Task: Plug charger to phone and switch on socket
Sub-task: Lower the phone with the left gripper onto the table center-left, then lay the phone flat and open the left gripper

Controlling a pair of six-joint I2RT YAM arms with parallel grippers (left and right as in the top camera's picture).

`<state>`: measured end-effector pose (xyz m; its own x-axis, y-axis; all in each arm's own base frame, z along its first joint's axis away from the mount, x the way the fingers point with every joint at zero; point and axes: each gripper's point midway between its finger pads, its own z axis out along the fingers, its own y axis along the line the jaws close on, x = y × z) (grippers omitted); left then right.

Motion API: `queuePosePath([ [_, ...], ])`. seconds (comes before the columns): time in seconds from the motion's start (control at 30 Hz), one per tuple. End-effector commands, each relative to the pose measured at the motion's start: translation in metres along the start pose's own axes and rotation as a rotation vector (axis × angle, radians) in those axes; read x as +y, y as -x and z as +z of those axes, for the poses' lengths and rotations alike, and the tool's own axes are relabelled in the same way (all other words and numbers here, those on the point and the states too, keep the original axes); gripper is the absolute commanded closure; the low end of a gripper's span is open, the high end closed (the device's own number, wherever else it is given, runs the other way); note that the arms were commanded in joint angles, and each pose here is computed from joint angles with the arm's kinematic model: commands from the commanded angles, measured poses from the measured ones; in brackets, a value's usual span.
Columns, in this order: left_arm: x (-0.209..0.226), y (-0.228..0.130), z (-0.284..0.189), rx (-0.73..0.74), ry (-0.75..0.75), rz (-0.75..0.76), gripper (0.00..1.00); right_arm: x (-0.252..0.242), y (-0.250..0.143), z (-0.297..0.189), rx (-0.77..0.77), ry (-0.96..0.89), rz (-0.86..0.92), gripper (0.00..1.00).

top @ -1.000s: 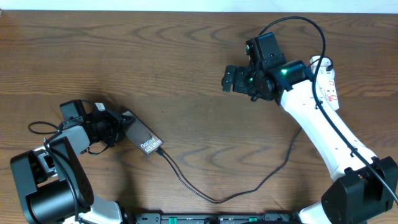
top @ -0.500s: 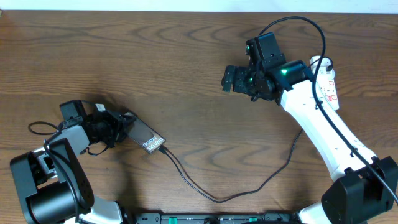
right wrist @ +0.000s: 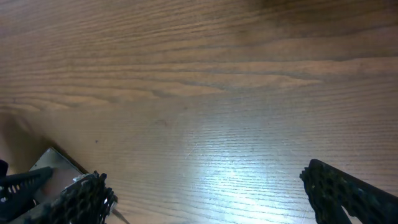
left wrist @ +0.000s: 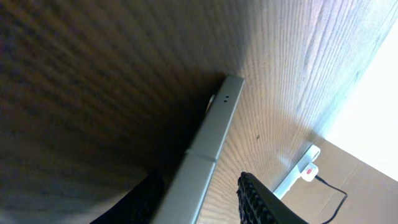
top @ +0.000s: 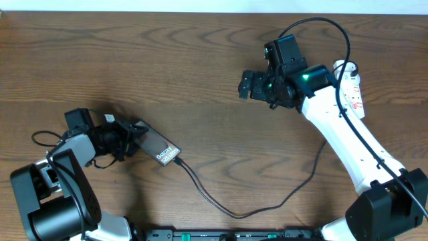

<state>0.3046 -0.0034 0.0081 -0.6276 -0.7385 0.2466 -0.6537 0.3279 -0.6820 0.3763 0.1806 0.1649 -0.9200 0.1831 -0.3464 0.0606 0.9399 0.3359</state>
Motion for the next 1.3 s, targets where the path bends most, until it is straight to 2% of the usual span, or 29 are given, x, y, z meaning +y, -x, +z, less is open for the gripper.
queuePosePath([
  [0.0,0.03,-0.004,0.004,-0.008,0.113,-0.055,0.57,0.004,0.003,-0.004,-0.019,0.003,0.002,0.01],
  [1.27,0.051,-0.041,-0.002,0.112,0.207,-0.194,0.55,0.006,0.002,-0.004,-0.017,0.005,-0.002,0.01],
])
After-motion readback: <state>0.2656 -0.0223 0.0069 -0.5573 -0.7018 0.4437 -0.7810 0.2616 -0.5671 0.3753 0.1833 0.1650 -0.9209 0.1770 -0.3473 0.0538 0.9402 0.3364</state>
